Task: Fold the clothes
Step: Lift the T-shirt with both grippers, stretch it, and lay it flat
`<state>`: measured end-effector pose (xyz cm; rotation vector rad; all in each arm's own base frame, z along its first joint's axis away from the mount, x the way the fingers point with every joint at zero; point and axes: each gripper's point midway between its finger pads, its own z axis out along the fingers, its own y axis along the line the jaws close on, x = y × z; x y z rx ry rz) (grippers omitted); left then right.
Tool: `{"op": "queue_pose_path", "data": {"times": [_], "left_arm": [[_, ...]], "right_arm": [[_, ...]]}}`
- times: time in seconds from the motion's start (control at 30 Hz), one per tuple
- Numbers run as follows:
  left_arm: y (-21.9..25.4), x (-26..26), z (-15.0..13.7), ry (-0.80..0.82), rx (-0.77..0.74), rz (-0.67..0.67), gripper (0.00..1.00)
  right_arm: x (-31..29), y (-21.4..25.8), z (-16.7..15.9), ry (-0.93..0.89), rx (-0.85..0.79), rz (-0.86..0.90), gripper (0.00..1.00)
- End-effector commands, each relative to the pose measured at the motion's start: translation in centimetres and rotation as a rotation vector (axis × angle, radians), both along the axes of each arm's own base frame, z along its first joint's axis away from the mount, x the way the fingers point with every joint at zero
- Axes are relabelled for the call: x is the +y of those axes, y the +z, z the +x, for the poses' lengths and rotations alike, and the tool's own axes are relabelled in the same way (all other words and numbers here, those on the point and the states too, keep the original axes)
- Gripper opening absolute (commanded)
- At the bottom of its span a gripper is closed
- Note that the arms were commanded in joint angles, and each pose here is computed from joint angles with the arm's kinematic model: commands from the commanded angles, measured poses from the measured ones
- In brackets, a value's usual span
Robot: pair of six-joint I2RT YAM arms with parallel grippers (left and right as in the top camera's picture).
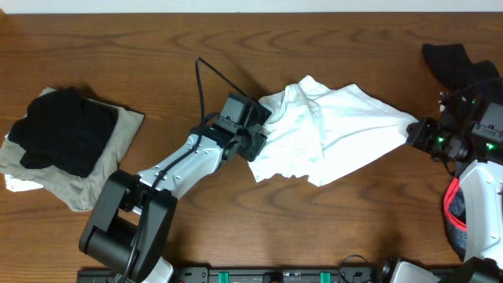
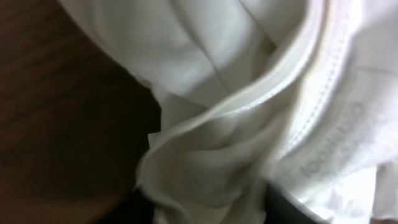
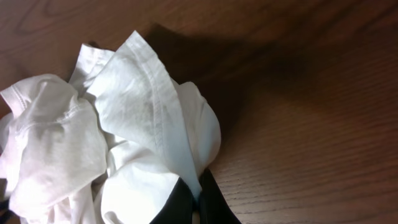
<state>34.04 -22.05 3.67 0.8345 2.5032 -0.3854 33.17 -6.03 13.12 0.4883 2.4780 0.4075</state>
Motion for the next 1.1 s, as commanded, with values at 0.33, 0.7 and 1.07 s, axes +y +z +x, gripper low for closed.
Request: {"op": "queue_pose_path", "data": {"times": [0.33, 0.7, 1.07], "left_arm": [[13.9, 0.8, -1.5, 0.036, -0.244, -0.167, 0.06], [28.9, 11.7, -6.8, 0.347, -0.641, -0.286, 0.06], [30.8, 15.5, -8.0, 0.493, -0.702, -0.317, 0.06]], "right_arm": [[0.6, 1.5, 0.4, 0.018, -0.032, -0.012, 0.01], [-1.3, 14.5, -2.0, -0.08, -0.23, -0.144, 0.01], [-1.9, 19.7, -4.6, -0.161, -0.315, -0.213, 0.01]]}}
